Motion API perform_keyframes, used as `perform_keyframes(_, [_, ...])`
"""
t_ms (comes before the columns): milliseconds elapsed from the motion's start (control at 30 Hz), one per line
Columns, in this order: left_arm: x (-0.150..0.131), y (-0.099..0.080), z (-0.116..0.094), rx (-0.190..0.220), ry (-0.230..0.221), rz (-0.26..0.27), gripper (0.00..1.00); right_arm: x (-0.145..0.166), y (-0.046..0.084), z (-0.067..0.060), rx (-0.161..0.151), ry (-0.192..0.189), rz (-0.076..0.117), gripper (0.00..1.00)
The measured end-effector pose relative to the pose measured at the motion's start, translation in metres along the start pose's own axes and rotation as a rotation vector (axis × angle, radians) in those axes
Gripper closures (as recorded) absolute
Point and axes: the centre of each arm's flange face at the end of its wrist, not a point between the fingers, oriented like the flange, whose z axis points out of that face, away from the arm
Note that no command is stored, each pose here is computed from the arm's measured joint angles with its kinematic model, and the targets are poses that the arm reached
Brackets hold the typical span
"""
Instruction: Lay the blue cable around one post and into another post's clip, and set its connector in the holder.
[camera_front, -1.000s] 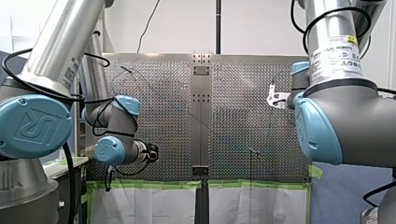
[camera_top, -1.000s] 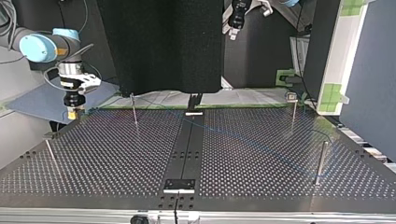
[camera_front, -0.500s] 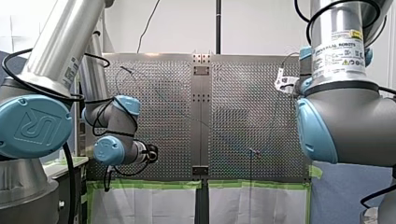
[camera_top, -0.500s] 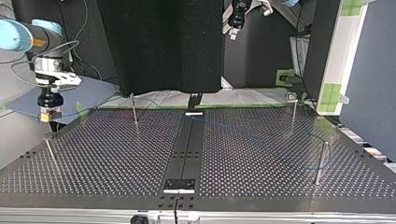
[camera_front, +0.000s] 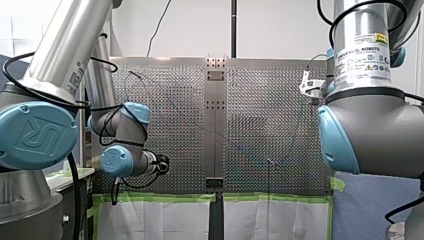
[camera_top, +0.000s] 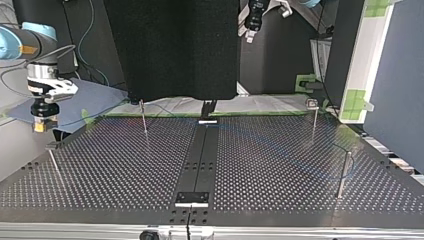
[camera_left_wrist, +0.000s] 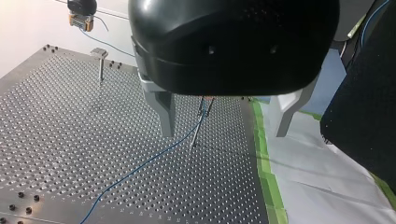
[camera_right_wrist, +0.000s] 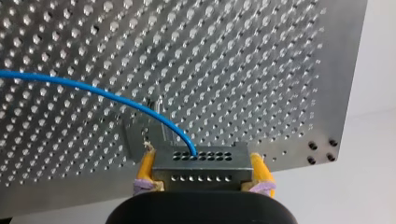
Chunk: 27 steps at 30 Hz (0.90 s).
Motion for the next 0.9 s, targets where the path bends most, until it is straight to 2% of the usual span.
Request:
perform_keyframes(200, [0.0, 0.0, 0.0, -0.002, 0.006, 0.009, 0.0, 0.002, 0.011, 0.003, -0.019, -0.011, 0.002, 1.0])
perform_keyframes(333, [0.001, 0.001, -0.001, -0.01, 0.01, 0.015, 0.0, -0.001, 0.018, 0.009, -0.031, -0.034, 0.005, 1.0])
perform_keyframes(500, [0.001, 0.001, -0.001, -0.014, 0.018, 0.024, 0.0, -0.004, 0.025, 0.019, -0.04, -0.057, -0.004, 1.0])
perform_keyframes(667, [0.0, 0.001, 0.001, -0.015, 0.02, 0.03, 0.0, -0.001, 0.028, 0.028, -0.023, -0.059, -0.003, 1.0])
perform_keyframes(900, [0.0, 0.003, 0.002, -0.042, 0.039, 0.06, 0.0, -0.018, 0.031, 0.039, 0.017, -0.101, 0.0, 1.0])
